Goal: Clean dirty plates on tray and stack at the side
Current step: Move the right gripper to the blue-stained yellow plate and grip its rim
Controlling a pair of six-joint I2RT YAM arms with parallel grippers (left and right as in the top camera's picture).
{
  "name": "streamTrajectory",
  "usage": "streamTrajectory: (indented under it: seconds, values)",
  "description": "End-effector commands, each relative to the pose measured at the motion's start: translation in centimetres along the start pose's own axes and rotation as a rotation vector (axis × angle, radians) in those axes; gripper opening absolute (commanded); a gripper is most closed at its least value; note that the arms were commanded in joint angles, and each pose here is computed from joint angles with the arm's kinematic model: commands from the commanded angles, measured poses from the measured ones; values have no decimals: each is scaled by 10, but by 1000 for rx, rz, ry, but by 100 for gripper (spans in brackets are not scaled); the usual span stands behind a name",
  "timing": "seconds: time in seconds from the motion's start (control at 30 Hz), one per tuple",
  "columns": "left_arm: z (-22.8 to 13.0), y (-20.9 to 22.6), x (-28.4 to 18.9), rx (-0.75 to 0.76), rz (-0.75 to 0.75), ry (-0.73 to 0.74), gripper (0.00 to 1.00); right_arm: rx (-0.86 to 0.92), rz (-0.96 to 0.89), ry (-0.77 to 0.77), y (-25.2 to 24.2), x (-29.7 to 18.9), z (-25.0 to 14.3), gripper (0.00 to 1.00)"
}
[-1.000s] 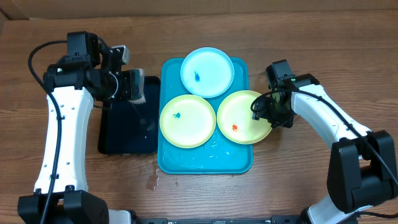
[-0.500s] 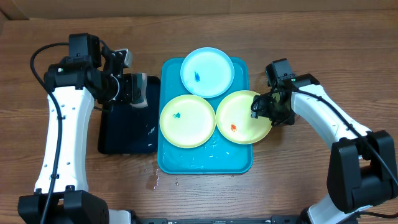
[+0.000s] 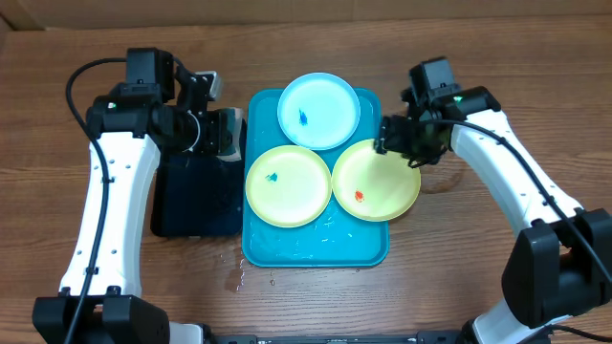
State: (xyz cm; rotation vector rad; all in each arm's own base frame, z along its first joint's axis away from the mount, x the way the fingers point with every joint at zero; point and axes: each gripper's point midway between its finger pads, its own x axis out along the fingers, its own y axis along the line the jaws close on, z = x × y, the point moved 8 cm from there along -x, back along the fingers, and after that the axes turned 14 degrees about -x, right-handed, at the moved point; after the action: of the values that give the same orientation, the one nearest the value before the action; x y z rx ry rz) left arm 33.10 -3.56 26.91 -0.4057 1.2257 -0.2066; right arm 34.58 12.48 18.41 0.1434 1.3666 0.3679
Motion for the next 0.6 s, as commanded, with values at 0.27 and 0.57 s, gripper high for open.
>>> streamTrajectory:
  seconds: [0.27, 0.57]
  values:
    - [-1, 5, 6, -93, 104, -6, 4, -120, 58, 128, 100, 44, -58, 10]
    - [4, 14, 4, -171, 202, -57, 4, -179, -8, -60, 138, 80, -73, 6]
